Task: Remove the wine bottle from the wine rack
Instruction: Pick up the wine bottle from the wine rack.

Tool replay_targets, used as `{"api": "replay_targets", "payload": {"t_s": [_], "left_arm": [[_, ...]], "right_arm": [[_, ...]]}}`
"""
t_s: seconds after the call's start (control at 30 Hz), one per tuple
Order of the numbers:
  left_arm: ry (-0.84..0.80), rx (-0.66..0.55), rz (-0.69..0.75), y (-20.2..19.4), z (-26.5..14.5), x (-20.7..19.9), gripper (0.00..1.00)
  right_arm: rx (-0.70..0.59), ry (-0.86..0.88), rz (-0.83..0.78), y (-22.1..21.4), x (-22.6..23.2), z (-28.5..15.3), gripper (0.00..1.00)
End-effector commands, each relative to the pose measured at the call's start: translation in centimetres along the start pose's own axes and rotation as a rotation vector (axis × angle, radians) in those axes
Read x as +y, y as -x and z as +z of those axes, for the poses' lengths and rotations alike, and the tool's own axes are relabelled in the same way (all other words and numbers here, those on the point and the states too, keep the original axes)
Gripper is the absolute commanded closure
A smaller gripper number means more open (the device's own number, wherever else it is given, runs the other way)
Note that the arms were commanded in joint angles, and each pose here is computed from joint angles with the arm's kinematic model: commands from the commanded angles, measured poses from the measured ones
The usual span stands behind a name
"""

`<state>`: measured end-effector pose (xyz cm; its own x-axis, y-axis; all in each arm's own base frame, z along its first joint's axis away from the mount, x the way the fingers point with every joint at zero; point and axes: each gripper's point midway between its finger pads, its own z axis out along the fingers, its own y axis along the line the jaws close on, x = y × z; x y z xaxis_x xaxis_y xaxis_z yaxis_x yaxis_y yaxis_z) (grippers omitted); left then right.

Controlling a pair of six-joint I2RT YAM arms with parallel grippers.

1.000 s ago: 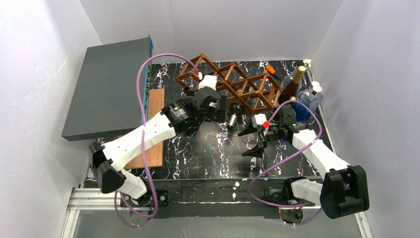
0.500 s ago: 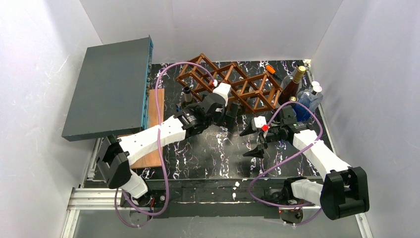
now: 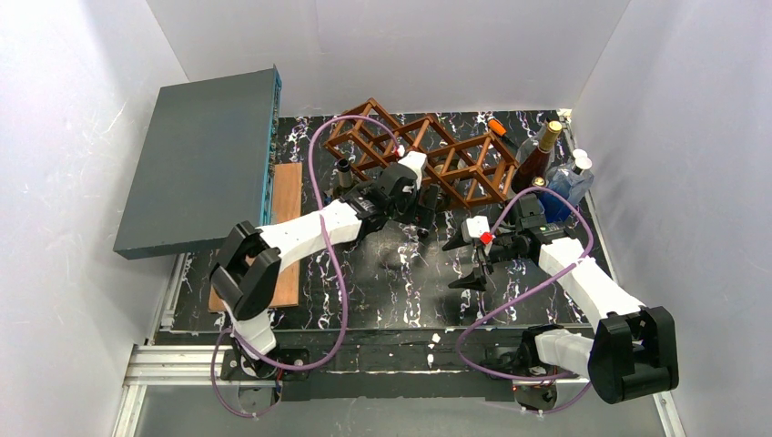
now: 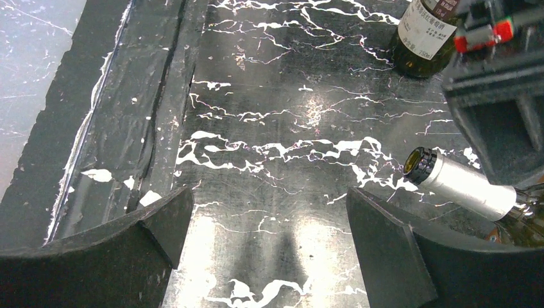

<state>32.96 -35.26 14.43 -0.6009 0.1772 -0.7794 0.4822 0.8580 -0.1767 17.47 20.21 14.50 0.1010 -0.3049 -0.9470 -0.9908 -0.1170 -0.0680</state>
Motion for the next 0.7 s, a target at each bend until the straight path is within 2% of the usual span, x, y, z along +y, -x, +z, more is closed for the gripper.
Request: {"api": "replay_targets", "payload": {"t_s": [0.0, 0.67], "left_arm": [[-0.054, 0.019, -0.036, 0.7, 1.3, -0.6, 0.06], [-0.074, 0.108, -0.075, -1.4, 6.5, -1.2, 0.28]], "right_arm": [[-0.007, -0.009, -0.059, 1.3, -0.7, -0.4, 0.02], [0.002, 0.003, -0.066, 1.1, -0.5, -0.4, 0.02]]}}
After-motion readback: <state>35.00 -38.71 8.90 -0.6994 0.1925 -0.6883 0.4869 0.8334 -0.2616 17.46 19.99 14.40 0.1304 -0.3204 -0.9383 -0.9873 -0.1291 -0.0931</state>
